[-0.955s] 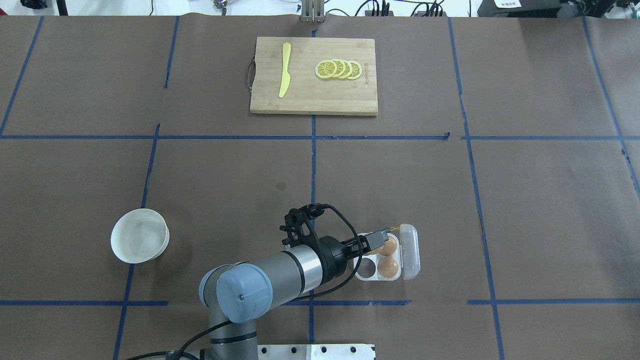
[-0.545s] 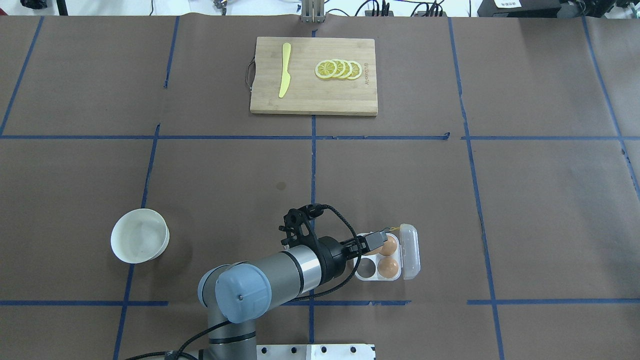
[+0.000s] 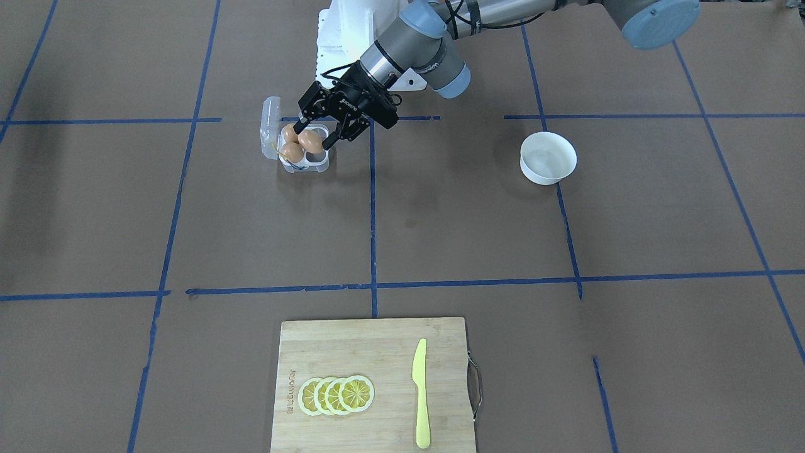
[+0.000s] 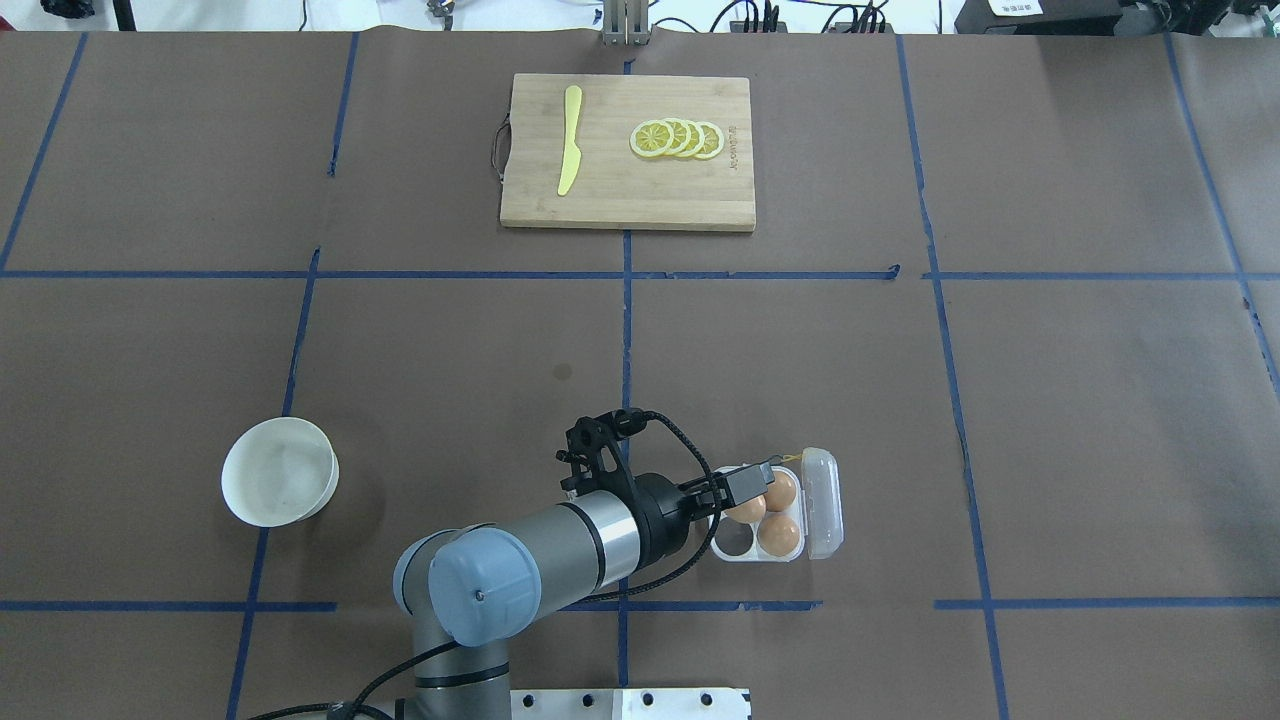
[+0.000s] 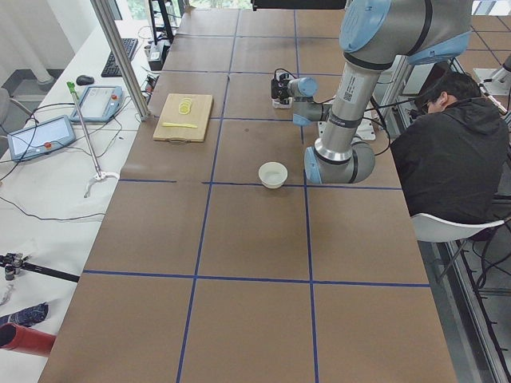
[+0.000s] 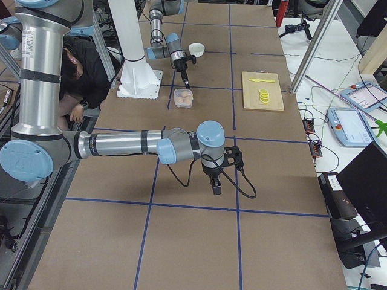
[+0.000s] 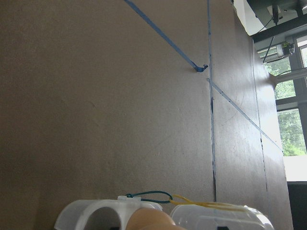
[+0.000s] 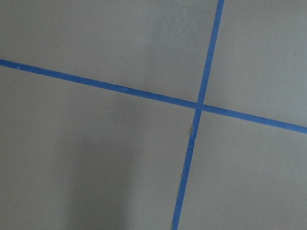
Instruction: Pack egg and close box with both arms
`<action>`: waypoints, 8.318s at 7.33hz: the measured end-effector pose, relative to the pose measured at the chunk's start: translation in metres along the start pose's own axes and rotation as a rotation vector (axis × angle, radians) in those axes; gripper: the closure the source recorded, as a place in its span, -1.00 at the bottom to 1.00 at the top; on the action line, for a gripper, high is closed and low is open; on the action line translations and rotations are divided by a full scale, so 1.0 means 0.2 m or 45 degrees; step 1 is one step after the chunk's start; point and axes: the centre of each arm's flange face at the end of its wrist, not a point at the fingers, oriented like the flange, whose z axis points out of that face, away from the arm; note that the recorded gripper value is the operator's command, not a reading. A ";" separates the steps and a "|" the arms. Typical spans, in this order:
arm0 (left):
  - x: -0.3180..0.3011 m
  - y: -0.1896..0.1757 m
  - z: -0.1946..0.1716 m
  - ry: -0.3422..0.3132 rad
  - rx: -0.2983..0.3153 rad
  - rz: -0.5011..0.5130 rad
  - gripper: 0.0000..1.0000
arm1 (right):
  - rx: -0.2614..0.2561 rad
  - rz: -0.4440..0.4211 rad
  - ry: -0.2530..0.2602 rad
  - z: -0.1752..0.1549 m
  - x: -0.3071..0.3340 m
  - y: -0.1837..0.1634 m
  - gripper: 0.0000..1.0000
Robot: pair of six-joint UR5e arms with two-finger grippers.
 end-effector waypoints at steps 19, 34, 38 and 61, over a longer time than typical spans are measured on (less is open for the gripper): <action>-1.34 -2.61 -2.49 -1.182 -0.456 0.956 -1.00 | -0.014 0.014 -0.004 0.02 0.02 0.03 -1.00; -1.71 -2.52 -3.16 -1.152 -0.582 0.686 -1.00 | -0.018 0.159 -0.202 -0.07 -0.64 0.06 0.59; -1.68 -2.53 -3.15 -1.149 -0.577 0.702 -1.00 | -0.095 0.350 -0.406 0.19 -1.59 0.08 0.99; -1.70 -2.52 -3.16 -1.144 -0.569 0.721 -1.00 | -0.224 0.136 0.138 0.12 0.00 -0.07 -1.00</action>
